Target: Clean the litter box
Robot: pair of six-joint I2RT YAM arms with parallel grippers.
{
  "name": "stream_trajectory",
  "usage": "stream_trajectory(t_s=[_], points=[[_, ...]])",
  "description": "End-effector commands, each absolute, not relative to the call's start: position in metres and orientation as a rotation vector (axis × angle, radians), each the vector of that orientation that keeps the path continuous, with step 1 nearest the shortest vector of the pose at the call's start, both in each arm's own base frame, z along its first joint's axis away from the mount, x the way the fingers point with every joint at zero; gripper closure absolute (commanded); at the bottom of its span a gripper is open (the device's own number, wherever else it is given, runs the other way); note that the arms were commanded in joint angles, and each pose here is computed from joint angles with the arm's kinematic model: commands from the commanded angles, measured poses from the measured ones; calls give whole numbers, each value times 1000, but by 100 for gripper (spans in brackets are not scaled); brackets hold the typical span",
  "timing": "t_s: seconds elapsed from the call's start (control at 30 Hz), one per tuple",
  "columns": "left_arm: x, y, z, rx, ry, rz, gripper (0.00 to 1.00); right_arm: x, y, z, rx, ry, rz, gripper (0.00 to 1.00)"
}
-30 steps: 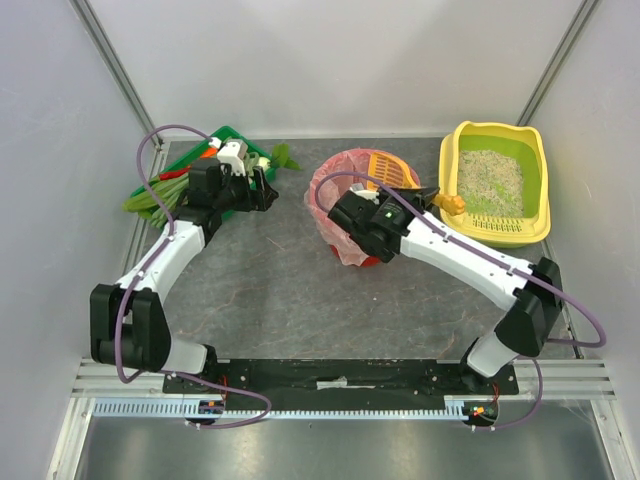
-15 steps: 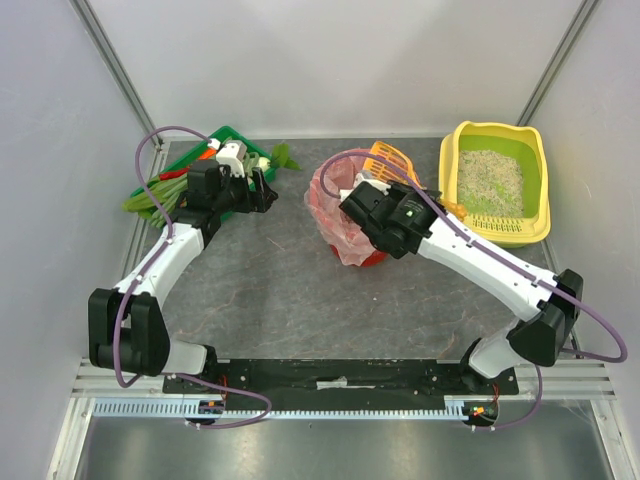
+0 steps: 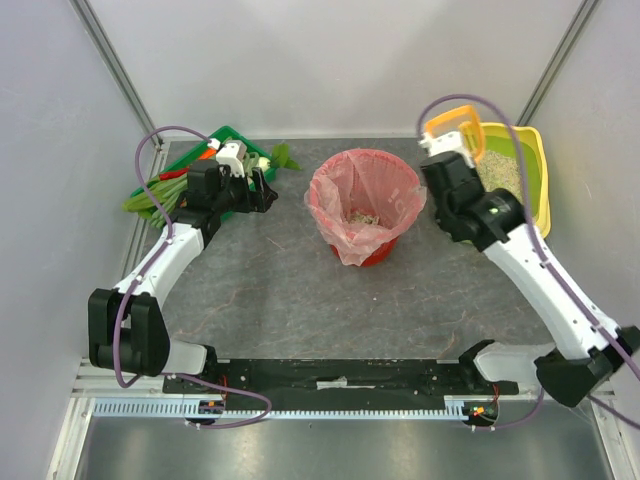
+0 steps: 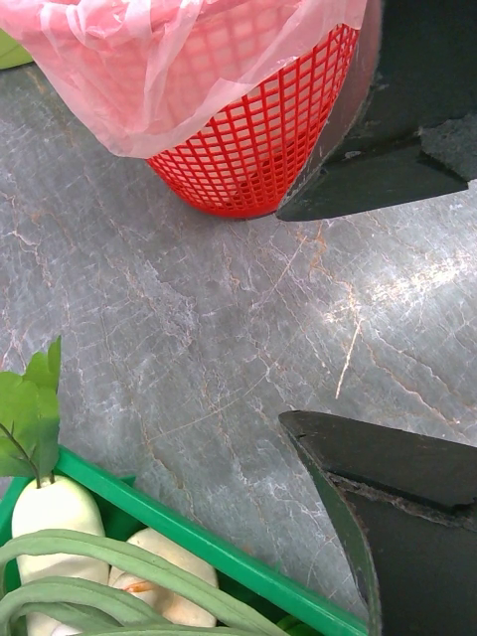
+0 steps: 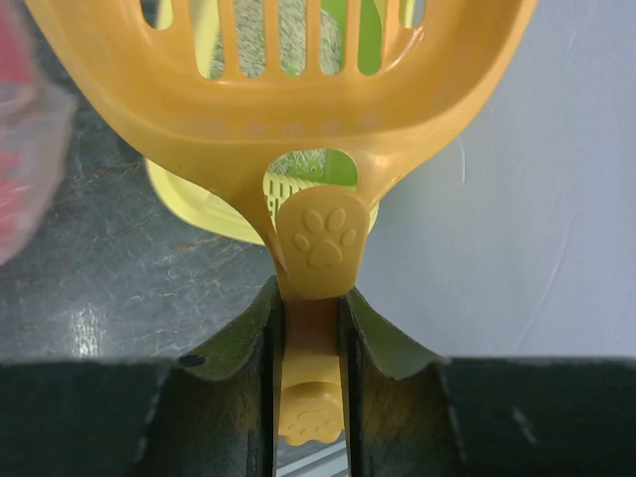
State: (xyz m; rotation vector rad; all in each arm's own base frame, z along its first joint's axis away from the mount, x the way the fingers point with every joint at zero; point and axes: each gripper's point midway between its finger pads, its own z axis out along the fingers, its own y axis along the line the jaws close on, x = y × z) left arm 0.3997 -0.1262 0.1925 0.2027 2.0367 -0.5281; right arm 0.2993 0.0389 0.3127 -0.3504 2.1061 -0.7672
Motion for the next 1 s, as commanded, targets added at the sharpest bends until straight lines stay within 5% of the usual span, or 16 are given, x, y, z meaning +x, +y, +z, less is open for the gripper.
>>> stream_trajectory(t_s=[0.0, 0.4, 0.7, 0.97], points=[[409, -127, 221, 219, 1952, -528, 17, 304, 18, 312, -77, 2117, -530, 100], [415, -127, 227, 224, 1952, -517, 17, 312, -48, 225, 195, 2495, -134, 100], [425, -134, 244, 256, 1932, -545, 16, 326, -70, 204, 194, 2768, -145, 100], [459, -166, 335, 232, 1876, -765, 18, 362, -32, 220, -33, 2691, -166, 100]])
